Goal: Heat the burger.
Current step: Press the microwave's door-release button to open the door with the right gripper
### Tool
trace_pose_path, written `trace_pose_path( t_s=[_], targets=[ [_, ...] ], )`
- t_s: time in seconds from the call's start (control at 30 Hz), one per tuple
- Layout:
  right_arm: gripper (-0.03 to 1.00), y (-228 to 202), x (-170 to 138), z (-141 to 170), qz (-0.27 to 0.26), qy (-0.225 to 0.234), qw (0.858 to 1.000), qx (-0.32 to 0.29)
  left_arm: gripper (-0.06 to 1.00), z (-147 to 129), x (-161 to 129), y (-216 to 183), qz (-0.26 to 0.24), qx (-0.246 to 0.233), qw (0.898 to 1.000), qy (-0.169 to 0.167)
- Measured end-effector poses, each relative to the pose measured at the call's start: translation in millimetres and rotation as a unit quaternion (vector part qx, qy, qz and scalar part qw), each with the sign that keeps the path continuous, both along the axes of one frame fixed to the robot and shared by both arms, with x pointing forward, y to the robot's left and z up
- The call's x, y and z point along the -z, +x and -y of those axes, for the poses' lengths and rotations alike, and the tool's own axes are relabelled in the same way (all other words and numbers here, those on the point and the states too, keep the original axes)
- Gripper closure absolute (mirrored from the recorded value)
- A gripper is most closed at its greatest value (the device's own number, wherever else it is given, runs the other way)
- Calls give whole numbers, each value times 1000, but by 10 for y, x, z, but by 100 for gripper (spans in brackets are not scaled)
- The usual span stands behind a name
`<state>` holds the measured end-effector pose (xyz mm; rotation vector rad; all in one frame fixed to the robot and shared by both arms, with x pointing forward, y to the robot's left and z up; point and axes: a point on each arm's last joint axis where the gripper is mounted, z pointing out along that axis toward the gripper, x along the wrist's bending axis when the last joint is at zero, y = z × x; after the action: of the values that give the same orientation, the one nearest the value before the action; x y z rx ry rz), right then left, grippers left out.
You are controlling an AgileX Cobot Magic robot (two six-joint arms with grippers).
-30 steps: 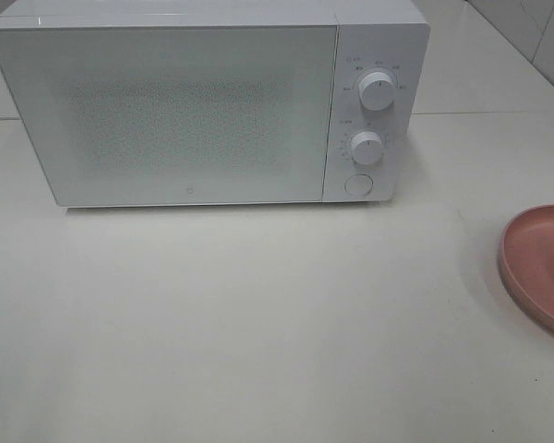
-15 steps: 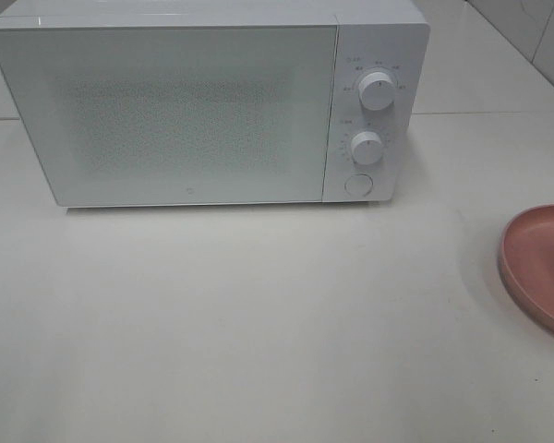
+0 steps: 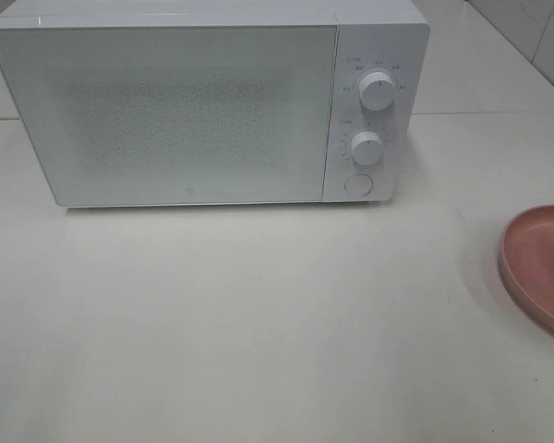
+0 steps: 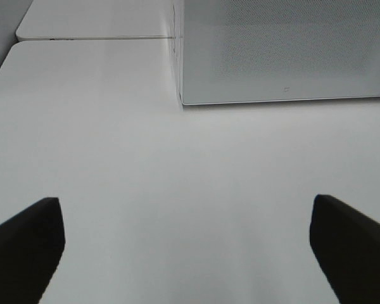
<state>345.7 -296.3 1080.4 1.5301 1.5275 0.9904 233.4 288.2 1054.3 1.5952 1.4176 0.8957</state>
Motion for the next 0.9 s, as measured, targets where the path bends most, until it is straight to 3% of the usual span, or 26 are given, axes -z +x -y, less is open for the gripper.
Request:
trace_pose_path(
  t_s=[0.9],
  targets=[
    [26, 909, 317, -38, -1, -11, 1000, -10, -5, 0, 0, 0, 0, 0, 1000, 0]
  ],
)
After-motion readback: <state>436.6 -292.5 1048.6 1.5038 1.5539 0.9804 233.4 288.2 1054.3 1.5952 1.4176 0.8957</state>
